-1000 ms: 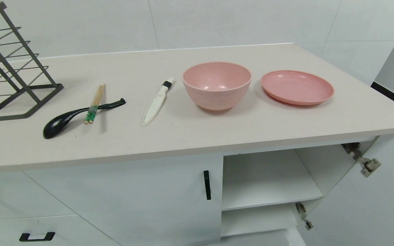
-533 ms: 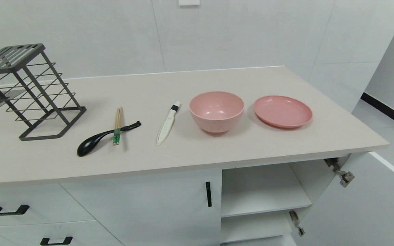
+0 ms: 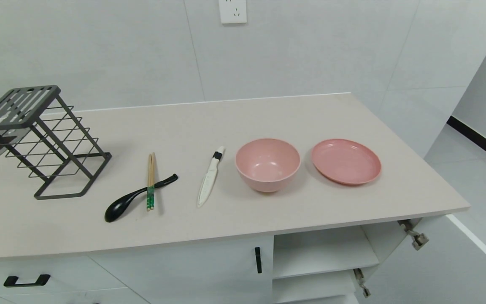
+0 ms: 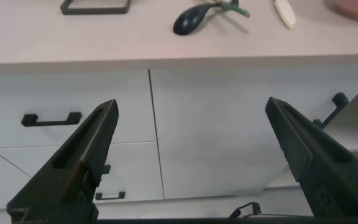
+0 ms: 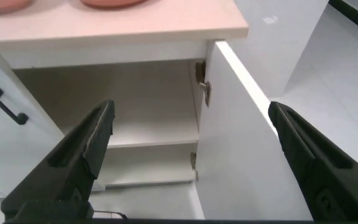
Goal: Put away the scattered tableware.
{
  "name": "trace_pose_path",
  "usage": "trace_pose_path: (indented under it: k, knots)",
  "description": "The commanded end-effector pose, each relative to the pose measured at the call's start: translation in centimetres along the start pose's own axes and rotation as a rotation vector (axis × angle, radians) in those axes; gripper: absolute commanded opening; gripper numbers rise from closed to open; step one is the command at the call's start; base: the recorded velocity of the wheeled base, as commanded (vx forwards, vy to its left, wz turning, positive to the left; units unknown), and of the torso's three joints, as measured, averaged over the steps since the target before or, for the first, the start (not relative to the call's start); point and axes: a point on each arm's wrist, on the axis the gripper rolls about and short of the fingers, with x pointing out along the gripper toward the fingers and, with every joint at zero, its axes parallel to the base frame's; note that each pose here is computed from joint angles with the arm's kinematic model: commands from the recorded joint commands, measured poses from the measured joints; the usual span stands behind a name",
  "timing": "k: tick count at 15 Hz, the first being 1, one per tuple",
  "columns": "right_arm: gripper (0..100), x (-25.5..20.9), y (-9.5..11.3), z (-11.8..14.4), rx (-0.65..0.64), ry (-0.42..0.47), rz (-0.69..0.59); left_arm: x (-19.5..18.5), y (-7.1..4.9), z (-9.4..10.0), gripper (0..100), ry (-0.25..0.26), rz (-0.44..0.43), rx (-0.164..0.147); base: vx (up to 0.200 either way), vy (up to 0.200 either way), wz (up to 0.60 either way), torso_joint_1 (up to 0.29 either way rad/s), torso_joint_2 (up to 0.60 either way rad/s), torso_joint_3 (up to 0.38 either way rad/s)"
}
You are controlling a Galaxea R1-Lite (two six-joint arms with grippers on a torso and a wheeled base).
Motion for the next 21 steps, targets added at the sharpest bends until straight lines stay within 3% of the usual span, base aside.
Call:
trace_pose_path:
  k: [1,8,14,19,21]
  knots:
    - [100,0.0,0.0,0.0,0.0,0.0,0.0,0.01,0.0,0.0,100,0.001,0.0,0.0,0.0,0.0,0.0,0.271,-0.52,-0.246]
    - [100,0.0,0.0,0.0,0.0,0.0,0.0,0.01,0.0,0.0,100,0.001,0.0,-0.002,0.0,0.0,0.0,0.296,-0.57,-0.273]
    - [100,0.0,0.01,0.0,-0.011,0.0,0.003,0.01,0.0,0.0,100,0.001,0.0,-0.003,0.2,0.0,0.0,0.241,-0.48,-0.229]
    - [100,0.0,0.0,0.0,-0.005,0.0,0.001,0.01,0.0,0.0,100,0.001,0.0,-0.003,0.2,0.0,0.0,0.047,-0.04,-0.027]
    - [100,0.0,0.0,0.0,-0.003,0.0,0.001,0.01,0.0,0.0,100,0.001,0.0,-0.003,0.0,0.0,0.0,0.0,0.0,0.0]
